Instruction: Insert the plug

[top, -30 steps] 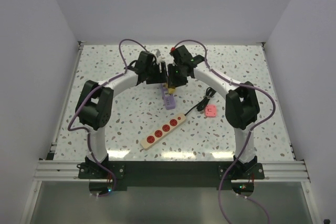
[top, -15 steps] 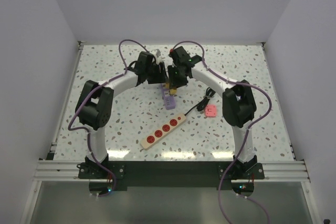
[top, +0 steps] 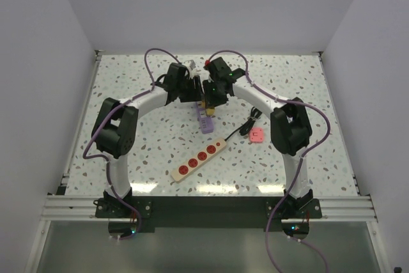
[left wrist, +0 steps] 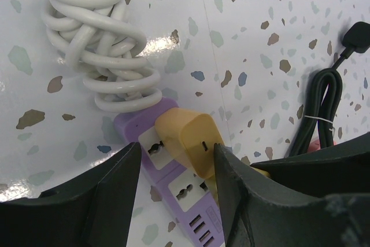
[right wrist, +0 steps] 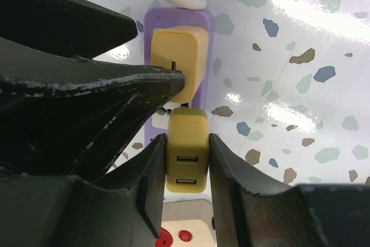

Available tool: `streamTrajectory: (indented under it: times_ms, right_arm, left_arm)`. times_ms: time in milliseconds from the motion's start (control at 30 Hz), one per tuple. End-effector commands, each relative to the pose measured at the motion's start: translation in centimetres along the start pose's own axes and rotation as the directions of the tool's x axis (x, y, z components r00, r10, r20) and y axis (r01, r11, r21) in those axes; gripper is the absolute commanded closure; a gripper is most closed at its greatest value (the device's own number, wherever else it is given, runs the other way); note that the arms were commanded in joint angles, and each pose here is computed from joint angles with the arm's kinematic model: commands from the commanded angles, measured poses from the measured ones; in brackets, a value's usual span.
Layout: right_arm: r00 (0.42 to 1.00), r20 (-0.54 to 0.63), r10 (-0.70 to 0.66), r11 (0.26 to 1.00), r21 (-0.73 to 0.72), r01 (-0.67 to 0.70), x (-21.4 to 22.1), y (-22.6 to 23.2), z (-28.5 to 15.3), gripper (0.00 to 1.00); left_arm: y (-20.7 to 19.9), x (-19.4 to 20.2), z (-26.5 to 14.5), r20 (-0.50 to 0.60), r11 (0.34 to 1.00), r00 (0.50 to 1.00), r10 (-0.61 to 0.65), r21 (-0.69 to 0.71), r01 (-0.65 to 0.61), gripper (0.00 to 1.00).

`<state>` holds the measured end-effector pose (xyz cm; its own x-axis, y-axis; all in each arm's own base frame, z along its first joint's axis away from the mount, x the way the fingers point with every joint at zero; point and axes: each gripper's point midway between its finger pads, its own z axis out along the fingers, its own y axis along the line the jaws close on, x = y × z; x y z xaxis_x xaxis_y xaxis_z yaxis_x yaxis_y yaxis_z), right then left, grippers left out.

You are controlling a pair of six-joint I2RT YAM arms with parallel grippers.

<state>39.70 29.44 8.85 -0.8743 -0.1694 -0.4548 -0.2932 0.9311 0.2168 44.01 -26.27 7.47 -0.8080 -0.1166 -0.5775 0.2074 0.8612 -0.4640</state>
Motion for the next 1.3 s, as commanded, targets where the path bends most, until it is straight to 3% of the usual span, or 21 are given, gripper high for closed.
streamTrajectory:
  times_ms: [0,933,1267]
  right_arm:
    - [0.999,0.017,-0.034,0.999,-0.015,0.034,-0.1,0.7,0.0,1.0]
    - [1.0,0.022,0.005,1.0,-0.006,-0.005,-0.3,1.2,-1.2,1.0]
    - [0.993,0.119,0.013,1.0,0.022,-0.016,-2.4,0.8,-1.6,1.0]
  left_arm:
    - [5.5,7.2,0.7,-0.212,0.985,0.977,-0.037,-0.174,0.0,0.43]
    - [6.3,7.5,0.3,-0.215,0.985,0.974,-0.068,-0.172,0.031,0.45]
    - [6.6,7.8,0.0,-0.221,0.984,0.972,-0.077,-0.176,0.038,0.46]
